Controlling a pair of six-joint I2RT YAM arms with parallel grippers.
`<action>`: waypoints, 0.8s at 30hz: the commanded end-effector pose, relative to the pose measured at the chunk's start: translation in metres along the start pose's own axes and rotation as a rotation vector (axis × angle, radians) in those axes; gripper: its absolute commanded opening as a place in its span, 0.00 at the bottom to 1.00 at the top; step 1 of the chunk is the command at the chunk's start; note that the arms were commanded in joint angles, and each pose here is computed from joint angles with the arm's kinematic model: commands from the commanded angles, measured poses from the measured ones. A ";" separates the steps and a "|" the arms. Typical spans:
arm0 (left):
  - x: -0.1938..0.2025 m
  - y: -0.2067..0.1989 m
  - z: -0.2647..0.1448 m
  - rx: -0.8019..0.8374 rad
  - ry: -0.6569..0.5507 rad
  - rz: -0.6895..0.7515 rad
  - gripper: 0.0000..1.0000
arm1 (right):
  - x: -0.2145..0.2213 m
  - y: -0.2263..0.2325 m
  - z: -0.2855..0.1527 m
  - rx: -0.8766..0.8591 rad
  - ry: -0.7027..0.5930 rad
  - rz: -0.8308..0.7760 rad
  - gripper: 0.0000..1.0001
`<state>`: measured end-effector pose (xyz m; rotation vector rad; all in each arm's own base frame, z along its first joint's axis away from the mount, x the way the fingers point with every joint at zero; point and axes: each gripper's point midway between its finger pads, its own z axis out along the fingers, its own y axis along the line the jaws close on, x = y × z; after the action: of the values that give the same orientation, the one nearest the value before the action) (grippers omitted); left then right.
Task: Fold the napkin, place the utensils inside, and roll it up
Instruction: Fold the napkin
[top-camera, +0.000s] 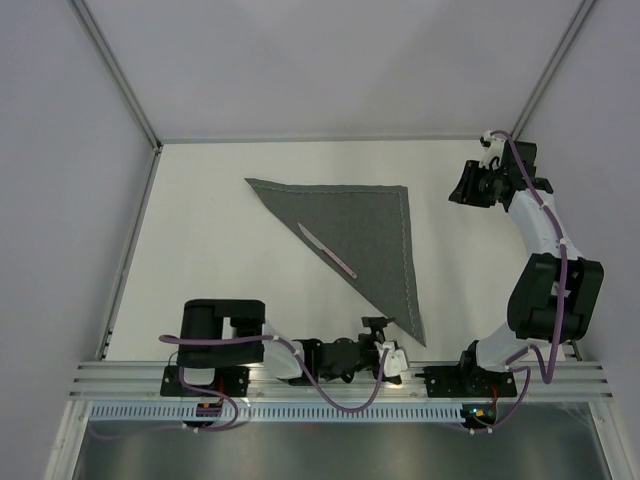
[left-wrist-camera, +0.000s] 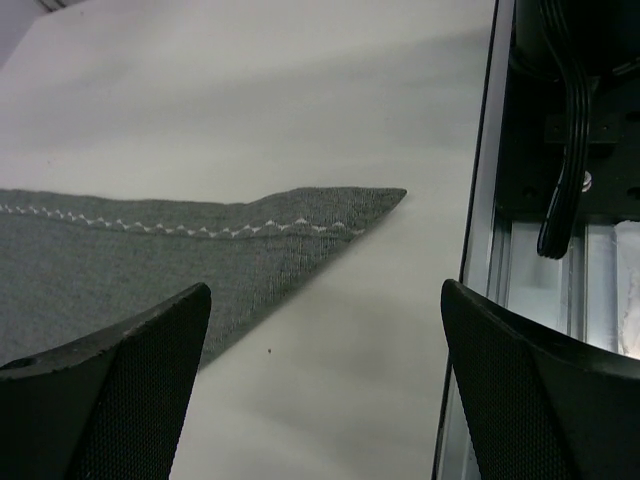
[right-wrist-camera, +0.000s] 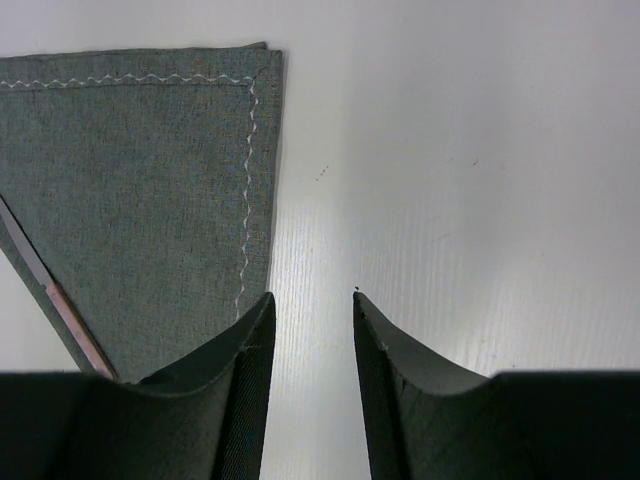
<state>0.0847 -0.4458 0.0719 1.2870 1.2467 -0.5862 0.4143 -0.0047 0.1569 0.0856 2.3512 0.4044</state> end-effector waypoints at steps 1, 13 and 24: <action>-0.052 0.003 0.018 -0.024 -0.191 0.077 1.00 | -0.011 0.003 -0.012 -0.001 -0.056 0.001 0.42; -0.019 -0.023 0.042 0.063 -0.090 0.197 0.90 | -0.010 0.002 -0.010 -0.001 -0.057 -0.003 0.40; 0.004 -0.025 0.054 0.032 -0.029 0.298 0.82 | -0.009 0.005 -0.011 -0.014 -0.060 0.001 0.38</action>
<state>0.0823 -0.4906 0.0415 1.4551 1.0664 -0.4515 0.4133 -0.0054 0.1570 0.0874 2.3364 0.4023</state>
